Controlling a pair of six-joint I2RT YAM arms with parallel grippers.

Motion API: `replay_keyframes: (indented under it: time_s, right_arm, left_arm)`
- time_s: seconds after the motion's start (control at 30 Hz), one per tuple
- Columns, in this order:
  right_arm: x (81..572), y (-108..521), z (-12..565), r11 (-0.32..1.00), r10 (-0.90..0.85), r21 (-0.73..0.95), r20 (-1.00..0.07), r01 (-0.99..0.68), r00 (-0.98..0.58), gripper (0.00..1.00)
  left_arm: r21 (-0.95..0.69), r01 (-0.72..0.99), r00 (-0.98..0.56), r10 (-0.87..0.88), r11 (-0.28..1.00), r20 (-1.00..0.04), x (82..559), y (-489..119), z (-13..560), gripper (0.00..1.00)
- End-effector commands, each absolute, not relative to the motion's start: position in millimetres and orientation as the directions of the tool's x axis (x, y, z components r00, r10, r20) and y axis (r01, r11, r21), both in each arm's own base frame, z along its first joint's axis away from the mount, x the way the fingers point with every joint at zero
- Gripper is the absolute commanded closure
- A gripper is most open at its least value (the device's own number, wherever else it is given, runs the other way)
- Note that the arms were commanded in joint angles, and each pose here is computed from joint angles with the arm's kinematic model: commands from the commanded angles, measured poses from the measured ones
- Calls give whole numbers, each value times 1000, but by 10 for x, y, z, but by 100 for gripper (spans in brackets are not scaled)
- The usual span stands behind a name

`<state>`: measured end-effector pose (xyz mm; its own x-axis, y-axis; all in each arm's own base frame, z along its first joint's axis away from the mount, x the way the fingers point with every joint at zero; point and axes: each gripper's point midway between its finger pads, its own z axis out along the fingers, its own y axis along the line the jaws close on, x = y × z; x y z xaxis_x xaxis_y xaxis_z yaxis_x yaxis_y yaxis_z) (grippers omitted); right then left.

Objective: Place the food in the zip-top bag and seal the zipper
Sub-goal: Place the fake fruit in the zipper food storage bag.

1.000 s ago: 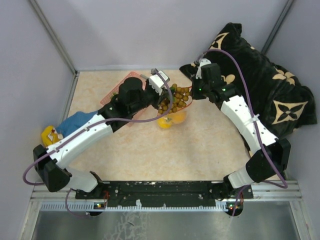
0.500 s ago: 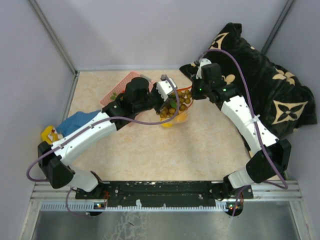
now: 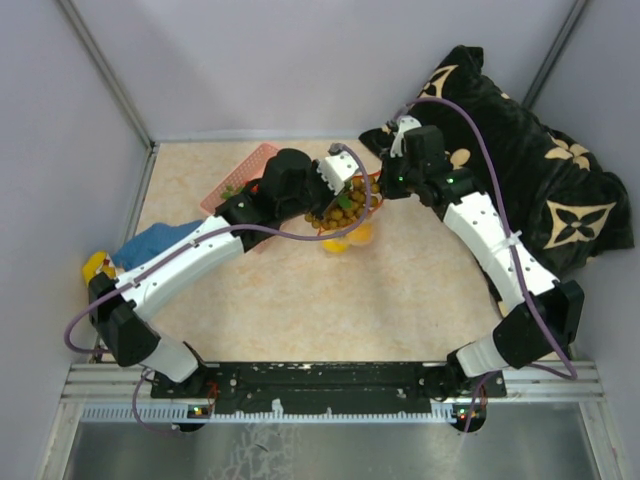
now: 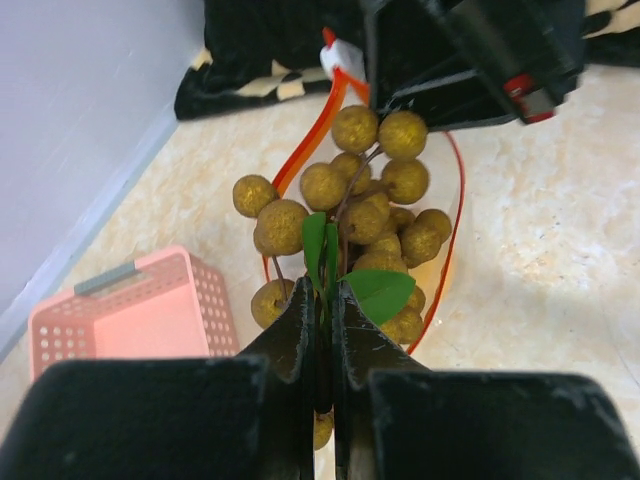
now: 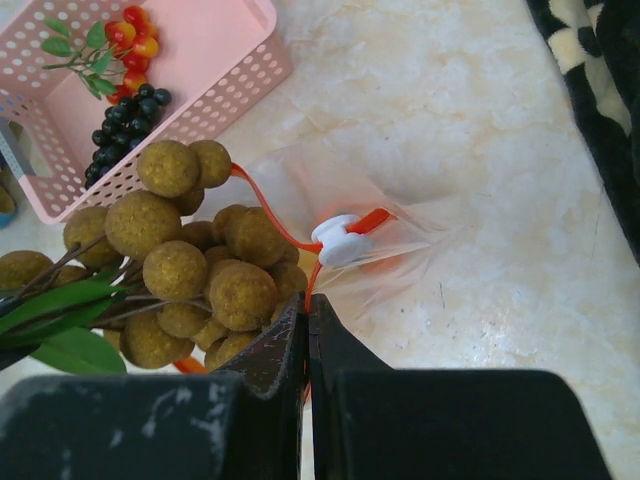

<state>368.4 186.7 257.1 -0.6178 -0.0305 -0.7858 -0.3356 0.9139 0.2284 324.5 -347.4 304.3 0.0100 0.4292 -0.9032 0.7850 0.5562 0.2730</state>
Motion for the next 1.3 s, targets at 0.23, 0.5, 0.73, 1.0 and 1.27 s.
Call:
replay_keyframes:
  time_s: [0.23, 0.5, 0.73, 1.0, 1.27]
  right_arm:
    - [3686, 2027, 3098, 858, 34, 286, -860, -426, -509, 100]
    - [3746, 1810, 2893, 915, 39, 249, -838, -317, -545, 100]
    - [3738, 1911, 2844, 890, 65, 300, -828, -342, -557, 100]
    - [3703, 1963, 2878, 871, 66, 316, -833, -375, -549, 100]
    - [3668, 1982, 2944, 859, 64, 317, -846, -402, -530, 100]
  left_arm:
    - [253, 743, -42, 420, 620, -907, 3284, -3394, 3152, 100]
    - [257, 767, 67, 326, 587, -943, 3077, -3347, 3540, 100]
    - [278, 842, 164, 271, 463, -949, 2808, -3441, 3585, 100]
    - [264, 875, 156, 280, 406, -947, 2764, -3553, 3479, 100]
    - [257, 784, -23, 441, 565, -897, 3154, -3394, 3101, 100]
